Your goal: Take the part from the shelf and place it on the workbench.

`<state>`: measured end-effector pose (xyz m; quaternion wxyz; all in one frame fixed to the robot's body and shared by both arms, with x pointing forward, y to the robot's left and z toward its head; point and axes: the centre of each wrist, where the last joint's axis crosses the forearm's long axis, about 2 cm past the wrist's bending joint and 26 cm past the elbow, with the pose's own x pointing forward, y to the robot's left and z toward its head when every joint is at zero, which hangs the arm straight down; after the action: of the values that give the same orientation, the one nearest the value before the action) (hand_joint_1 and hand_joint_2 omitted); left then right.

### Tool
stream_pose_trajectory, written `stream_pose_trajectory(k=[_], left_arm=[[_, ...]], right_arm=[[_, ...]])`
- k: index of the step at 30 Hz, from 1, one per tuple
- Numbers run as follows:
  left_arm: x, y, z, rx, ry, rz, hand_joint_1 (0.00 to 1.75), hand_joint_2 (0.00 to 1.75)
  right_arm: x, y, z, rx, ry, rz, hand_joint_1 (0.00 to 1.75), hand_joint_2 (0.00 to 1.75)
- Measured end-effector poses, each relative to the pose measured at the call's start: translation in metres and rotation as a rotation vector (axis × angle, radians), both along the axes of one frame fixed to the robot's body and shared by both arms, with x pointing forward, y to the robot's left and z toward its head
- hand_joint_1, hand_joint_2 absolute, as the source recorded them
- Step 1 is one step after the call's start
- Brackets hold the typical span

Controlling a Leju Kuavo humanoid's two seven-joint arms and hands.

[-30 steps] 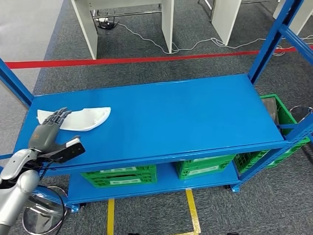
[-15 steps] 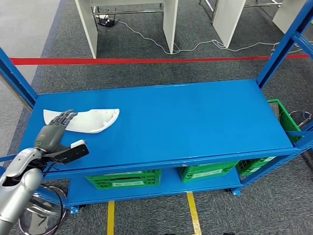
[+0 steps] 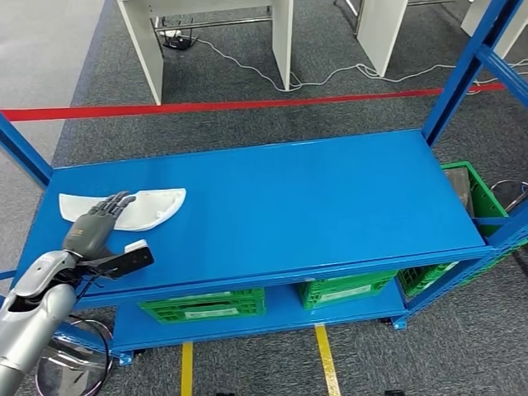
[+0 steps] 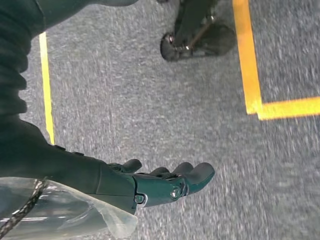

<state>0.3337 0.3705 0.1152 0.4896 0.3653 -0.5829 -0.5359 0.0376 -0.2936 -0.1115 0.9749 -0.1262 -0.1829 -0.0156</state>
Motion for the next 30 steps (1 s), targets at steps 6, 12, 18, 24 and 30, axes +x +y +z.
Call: stream_pose_trajectory(k=[6, 12, 18, 24, 30], left_arm=[[0.004, 0.004, 0.002, 0.02, 0.008, 0.002, 0.0, 1.75], [0.004, 0.005, 0.0, 0.021, 0.021, 0.012, 0.0, 1.75], [0.002, 0.006, -0.007, 0.01, 0.049, 0.022, 0.65, 1.75], [0.001, 0.008, -0.011, 0.01, 0.07, 0.028, 1.75, 1.75], [-0.003, 0.01, -0.017, 0.013, 0.093, 0.033, 1.75, 1.75]], right_arm=[[0.001, 0.001, 0.0, 0.002, 0.008, -0.001, 0.0, 1.75], [0.001, 0.0, 0.0, 0.002, 0.011, 0.001, 0.0, 1.75], [0.0, -0.001, 0.0, 0.002, 0.012, 0.002, 0.0, 1.75], [0.0, -0.001, 0.0, 0.002, 0.009, 0.003, 0.0, 1.75], [0.0, -0.001, 0.0, 0.001, 0.004, 0.005, 0.0, 1.75]])
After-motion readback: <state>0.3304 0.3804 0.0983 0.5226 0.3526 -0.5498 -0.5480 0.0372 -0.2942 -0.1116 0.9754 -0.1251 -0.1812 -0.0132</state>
